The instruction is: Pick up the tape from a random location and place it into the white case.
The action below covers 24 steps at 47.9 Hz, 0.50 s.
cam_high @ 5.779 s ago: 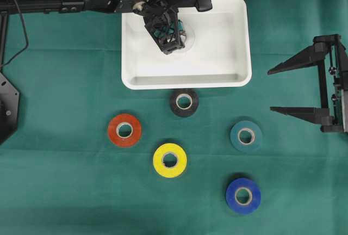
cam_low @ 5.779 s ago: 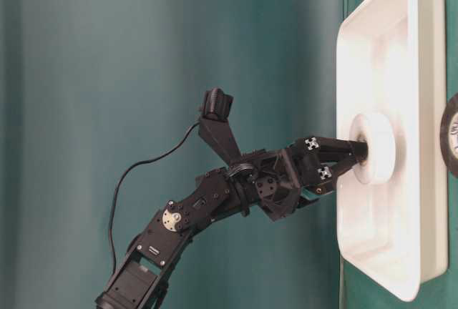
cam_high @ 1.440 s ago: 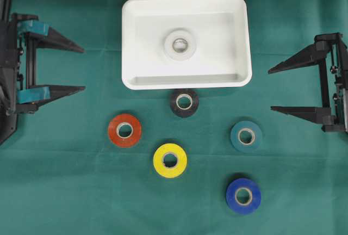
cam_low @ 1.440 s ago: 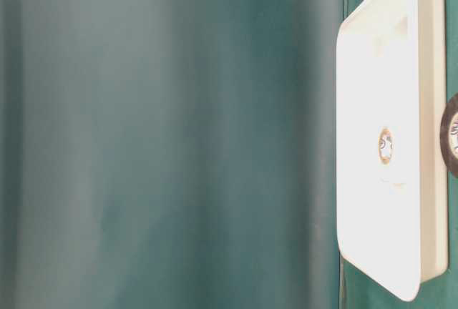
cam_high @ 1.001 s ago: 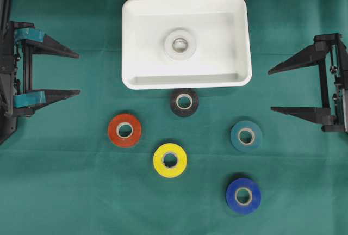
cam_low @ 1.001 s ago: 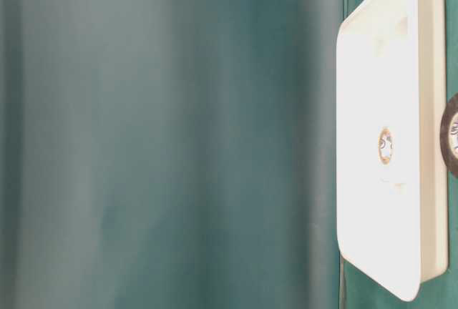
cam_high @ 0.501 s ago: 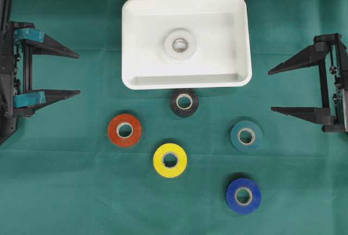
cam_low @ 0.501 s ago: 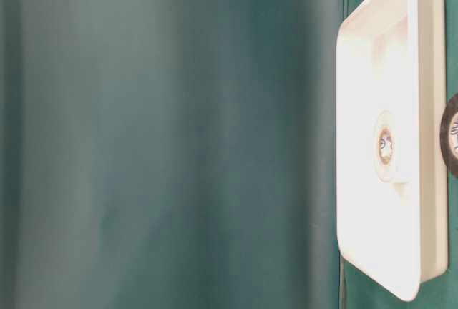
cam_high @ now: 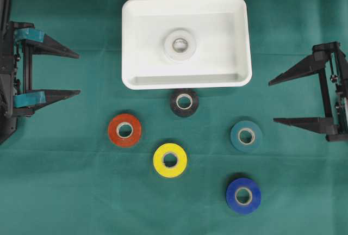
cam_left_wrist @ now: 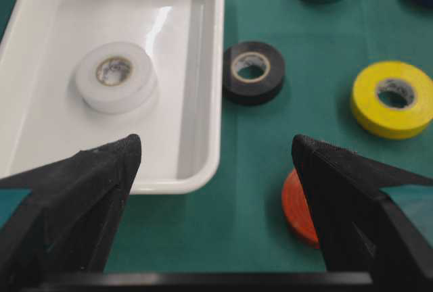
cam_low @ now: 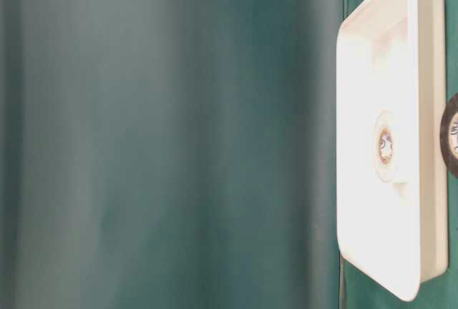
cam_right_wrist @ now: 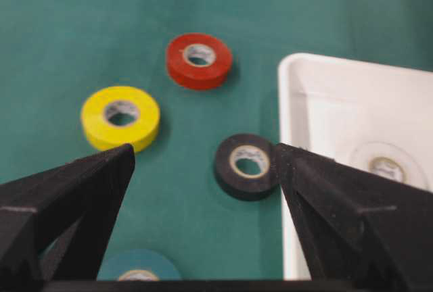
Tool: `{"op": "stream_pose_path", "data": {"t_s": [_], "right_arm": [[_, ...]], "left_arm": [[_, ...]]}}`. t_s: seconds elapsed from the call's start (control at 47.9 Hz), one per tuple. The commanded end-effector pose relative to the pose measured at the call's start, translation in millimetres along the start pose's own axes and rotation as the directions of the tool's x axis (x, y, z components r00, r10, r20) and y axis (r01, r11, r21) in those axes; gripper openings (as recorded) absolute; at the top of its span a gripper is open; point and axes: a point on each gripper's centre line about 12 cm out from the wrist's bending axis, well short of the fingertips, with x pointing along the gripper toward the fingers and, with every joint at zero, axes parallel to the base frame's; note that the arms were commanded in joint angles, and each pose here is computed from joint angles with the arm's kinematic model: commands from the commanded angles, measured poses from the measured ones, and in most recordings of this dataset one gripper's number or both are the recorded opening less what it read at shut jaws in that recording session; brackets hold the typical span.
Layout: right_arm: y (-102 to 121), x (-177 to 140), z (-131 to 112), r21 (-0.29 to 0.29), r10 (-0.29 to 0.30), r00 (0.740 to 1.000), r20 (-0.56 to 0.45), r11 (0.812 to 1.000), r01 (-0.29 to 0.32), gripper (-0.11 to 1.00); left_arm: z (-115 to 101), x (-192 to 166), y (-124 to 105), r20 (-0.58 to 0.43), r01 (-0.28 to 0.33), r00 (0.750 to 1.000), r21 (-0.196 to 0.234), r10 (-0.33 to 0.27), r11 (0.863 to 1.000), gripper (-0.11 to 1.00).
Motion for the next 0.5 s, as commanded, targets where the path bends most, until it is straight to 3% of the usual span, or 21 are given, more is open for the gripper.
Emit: {"op": "stream_pose_path", "data": {"t_s": [0.0, 0.48], "right_arm": [[2.1, -0.2, 9.7, 0.002, 0.008, 1.0, 0.021, 1.0, -0.008, 0.92], [2.1, 4.7, 9.6, 0.002, 0.008, 1.0, 0.012, 1.0, -0.008, 0.92]], "left_arm": [[6.8, -0.2, 0.1, 0.02, 0.001, 1.0, -0.002, -0.001, 1.0, 0.97], [6.8, -0.2, 0.1, 0.02, 0.001, 1.0, -0.002, -0.001, 1.0, 0.97]]}}
